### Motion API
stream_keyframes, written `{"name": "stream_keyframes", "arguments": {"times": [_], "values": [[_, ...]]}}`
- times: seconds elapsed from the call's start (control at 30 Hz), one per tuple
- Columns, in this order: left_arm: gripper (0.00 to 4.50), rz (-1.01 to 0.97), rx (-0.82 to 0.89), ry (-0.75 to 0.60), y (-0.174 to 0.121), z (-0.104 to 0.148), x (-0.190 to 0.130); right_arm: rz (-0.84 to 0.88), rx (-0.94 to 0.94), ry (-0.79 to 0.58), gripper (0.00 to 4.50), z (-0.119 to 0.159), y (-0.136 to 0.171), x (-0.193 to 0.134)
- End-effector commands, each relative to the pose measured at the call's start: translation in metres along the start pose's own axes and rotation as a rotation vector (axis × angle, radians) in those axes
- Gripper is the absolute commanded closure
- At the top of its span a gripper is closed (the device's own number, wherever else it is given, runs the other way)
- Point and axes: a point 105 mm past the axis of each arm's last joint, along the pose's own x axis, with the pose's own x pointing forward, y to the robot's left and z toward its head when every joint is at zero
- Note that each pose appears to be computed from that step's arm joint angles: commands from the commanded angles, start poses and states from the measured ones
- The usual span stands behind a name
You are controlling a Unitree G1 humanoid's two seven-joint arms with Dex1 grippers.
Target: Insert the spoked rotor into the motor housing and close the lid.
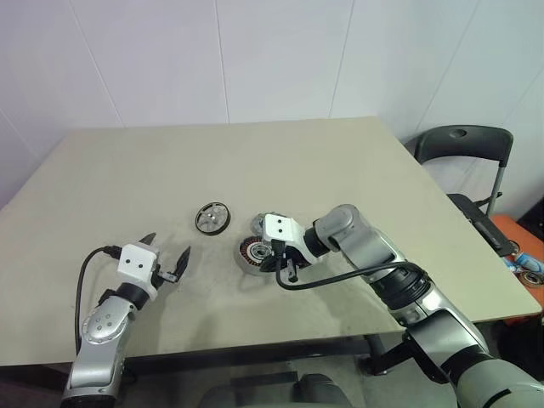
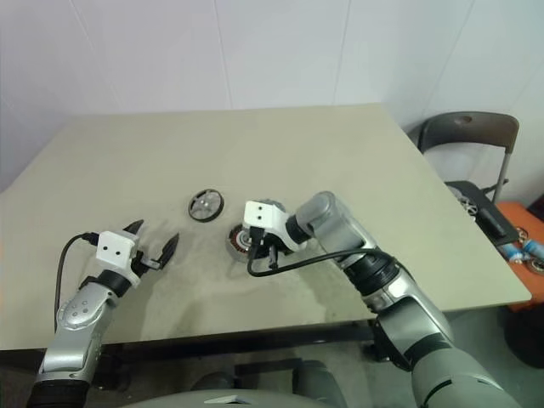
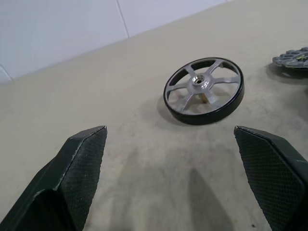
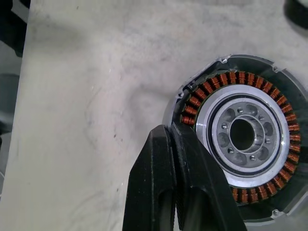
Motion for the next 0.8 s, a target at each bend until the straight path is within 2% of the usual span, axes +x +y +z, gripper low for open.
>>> {"name": "stream_keyframes", "arguments": {"times": [0.03,0.2,0.3,0.5,0.63,0.73,0.8], "values": [[0.0,-0.001,0.017,-0.036,0.001,0.01,0.004,-0.001,-0.055,-0.046,4.47,0.019,0.004,0.0],[0.0,0.004,0.015,-0.036,0.002,0.009,0.003,-0.006,-0.026,-0.062,4.47,0.021,0.004,0.002],[0.0,0.004,0.015,-0.037,0.002,0.009,0.004,-0.011,-0.037,-0.056,3.88,0.021,0.004,0.002],[0.0,-0.002,0.014,-0.042,0.001,0.011,0.007,-0.007,-0.034,-0.085,1.87,0.025,0.006,-0.006],[0.0,-0.006,0.015,-0.044,0.0,0.011,0.008,-0.083,0.04,-0.154,0.54,0.026,-0.009,-0.023],[0.0,-0.008,0.015,-0.046,0.0,0.012,0.009,-0.136,0.082,-0.161,0.54,0.018,-0.02,-0.03],[0.0,-0.01,0.014,-0.048,-0.001,0.013,0.009,-0.253,0.144,-0.153,0.54,0.001,-0.042,-0.043]]}}
